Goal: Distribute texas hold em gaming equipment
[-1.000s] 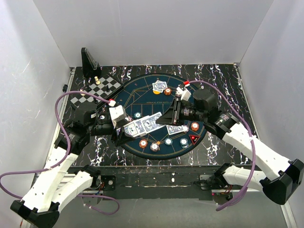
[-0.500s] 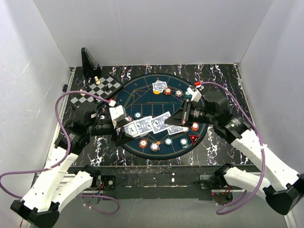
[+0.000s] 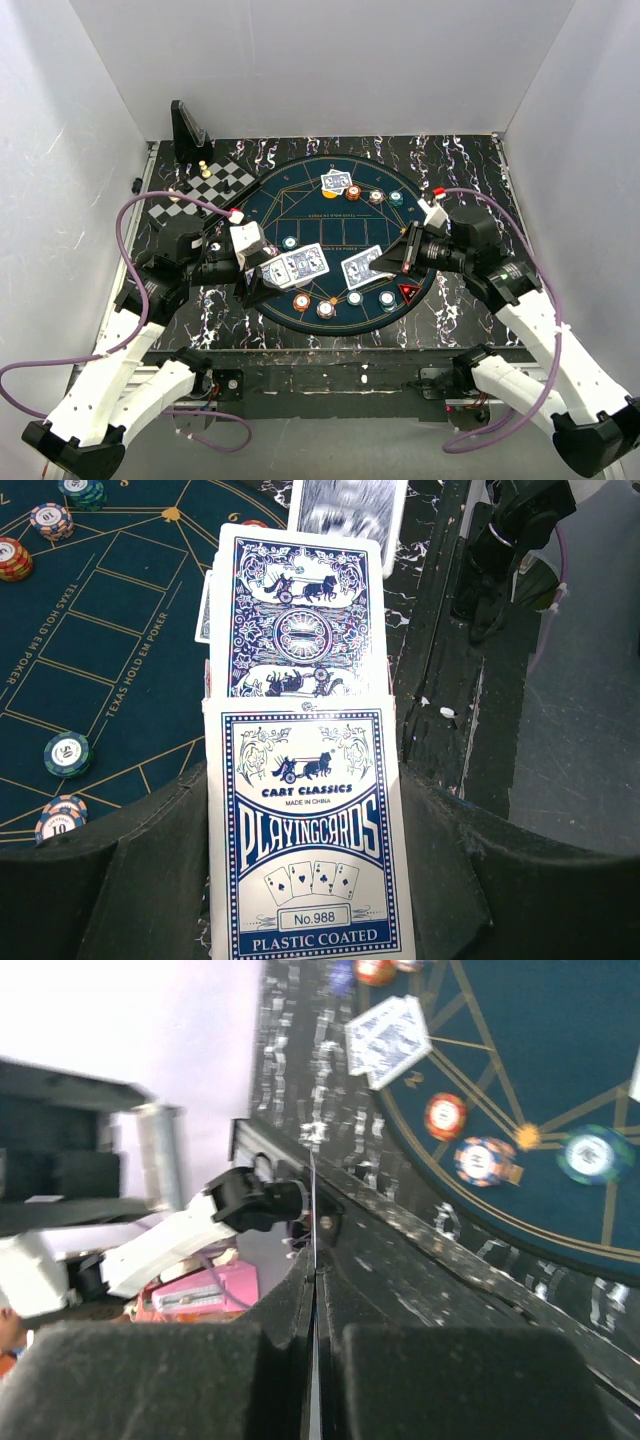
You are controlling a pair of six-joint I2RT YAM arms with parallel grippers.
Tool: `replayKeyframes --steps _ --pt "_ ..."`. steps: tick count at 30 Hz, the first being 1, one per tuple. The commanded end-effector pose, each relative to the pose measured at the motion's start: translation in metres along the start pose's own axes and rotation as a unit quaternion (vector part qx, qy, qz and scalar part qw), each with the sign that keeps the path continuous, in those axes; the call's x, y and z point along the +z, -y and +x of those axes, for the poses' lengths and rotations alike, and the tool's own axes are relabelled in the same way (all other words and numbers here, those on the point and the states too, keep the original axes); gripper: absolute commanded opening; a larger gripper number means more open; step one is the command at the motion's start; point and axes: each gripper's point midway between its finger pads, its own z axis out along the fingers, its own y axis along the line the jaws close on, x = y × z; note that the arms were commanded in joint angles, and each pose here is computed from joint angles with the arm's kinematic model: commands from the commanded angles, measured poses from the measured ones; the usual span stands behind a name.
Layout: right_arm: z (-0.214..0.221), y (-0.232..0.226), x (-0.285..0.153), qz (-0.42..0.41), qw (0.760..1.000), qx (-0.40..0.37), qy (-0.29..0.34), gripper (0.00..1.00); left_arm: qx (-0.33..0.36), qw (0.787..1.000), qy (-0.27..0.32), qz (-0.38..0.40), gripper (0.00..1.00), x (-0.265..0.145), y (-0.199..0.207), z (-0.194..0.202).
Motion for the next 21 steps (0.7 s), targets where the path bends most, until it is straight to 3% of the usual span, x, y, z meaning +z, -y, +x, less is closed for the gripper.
replayKeyframes --steps 1,8,21 --pt "0.009 0.066 0.017 0.068 0.997 0.029 -0.01 0.01 0.015 1.0 0.02 0.001 0.0 -0.004 0.002 -0.015" --pt "-0.005 0.149 0.056 0.172 0.984 0.044 -0.008 0.01 0.016 1.0 0.019 0.003 0.0 -0.004 0.003 -0.016" --pt "-0.015 0.227 0.081 0.287 0.957 0.044 -0.001 0.01 0.015 1.0 0.019 0.004 0.0 -0.005 0.003 -0.017"
